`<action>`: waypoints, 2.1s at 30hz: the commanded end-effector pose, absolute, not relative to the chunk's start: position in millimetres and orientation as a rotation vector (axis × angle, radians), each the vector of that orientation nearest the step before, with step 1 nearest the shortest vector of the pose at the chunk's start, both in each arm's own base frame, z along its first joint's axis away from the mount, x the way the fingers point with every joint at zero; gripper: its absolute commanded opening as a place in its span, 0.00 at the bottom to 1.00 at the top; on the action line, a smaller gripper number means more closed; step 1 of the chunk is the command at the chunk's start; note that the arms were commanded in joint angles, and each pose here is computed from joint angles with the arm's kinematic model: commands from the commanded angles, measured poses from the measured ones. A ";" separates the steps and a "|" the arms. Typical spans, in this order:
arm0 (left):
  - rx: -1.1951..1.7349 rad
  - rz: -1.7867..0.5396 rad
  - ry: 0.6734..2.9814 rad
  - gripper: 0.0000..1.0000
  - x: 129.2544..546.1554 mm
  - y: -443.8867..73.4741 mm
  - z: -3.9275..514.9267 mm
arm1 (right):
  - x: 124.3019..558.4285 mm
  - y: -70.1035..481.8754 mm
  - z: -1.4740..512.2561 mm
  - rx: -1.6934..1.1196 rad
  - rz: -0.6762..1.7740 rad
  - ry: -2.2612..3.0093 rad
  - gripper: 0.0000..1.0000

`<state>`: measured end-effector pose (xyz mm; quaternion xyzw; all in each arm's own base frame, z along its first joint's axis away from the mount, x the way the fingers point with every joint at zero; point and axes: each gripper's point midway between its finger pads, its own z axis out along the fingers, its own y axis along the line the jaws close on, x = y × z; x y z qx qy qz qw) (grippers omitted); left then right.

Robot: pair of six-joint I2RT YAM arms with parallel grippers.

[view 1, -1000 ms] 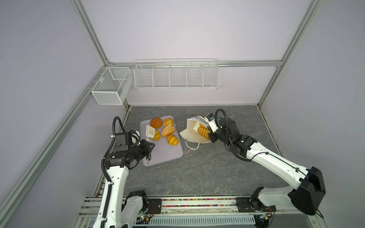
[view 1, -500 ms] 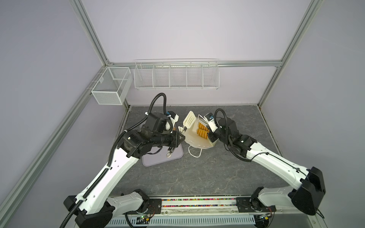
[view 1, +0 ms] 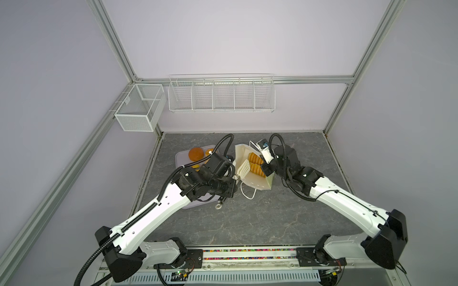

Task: Take the fake bread out of the paper bag
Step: 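Move the tongs back into the bag opening with the left gripper, then push the tongs deep into the bag toward the striped yellow breads, left gripper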

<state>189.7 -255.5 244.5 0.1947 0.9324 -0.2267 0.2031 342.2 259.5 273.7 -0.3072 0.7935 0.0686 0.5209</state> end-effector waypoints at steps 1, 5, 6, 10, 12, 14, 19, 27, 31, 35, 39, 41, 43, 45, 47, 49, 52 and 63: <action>0.514 -0.575 2.638 0.02 193.4 -255.7 224.3 | 349.1 264.4 298.2 -0.725 0.144 1.831 0.07; 0.484 -0.559 2.649 0.02 196.4 -255.6 205.4 | 352.4 264.6 304.8 -0.731 0.122 1.812 0.07; 0.476 -0.556 2.647 0.02 197.6 -255.6 202.0 | 352.6 264.7 306.4 -0.735 0.118 1.806 0.07; 0.456 -0.519 2.660 0.03 199.7 -251.9 183.0 | 350.6 266.4 307.9 -0.761 0.115 1.790 0.07; 0.439 -0.497 2.669 0.03 200.9 -250.1 169.4 | 347.1 269.5 302.9 -0.782 0.122 1.792 0.07; 0.414 -0.501 2.678 0.03 201.6 -250.5 157.0 | 342.3 273.4 295.0 -0.811 0.130 1.798 0.07; 0.376 -0.484 2.695 0.04 203.1 -249.2 129.3 | 325.6 284.1 266.0 -0.877 0.147 1.839 0.07; 0.366 -0.348 2.732 0.08 200.2 -228.5 118.5 | 311.5 299.0 232.5 -0.923 0.179 1.890 0.06; 0.378 -0.341 2.728 0.13 195.9 -222.1 130.1 | 312.6 302.6 228.2 -0.919 0.188 1.894 0.07; 0.400 -0.356 2.733 0.23 188.9 -217.8 142.0 | 314.2 303.8 225.6 -0.912 0.188 1.896 0.07; 0.403 -0.373 2.736 0.29 184.2 -215.9 155.6 | 314.5 304.2 223.0 -0.905 0.192 1.896 0.07; 0.403 -0.392 2.727 0.31 183.7 -216.9 163.4 | 314.7 304.0 221.7 -0.898 0.197 1.897 0.07; 0.405 -0.414 2.717 0.33 183.4 -218.4 170.7 | 314.8 303.9 220.2 -0.892 0.199 1.899 0.07; 0.408 -0.421 2.709 0.35 183.3 -218.6 177.1 | 314.5 304.0 219.3 -0.890 0.203 1.901 0.07; 0.411 -0.415 2.703 0.35 183.9 -217.1 184.0 | 314.4 303.7 219.3 -0.890 0.200 1.898 0.07; 0.414 -0.393 2.702 0.36 184.4 -213.3 190.7 | 314.6 302.1 220.3 -0.889 0.191 1.894 0.07; 0.421 -0.358 2.697 0.36 184.7 -205.9 201.3 | 314.9 299.6 219.8 -0.888 0.181 1.893 0.07; 0.471 -0.375 2.669 0.30 178.0 -198.0 234.7 | 315.9 293.9 224.4 -0.852 0.170 1.888 0.07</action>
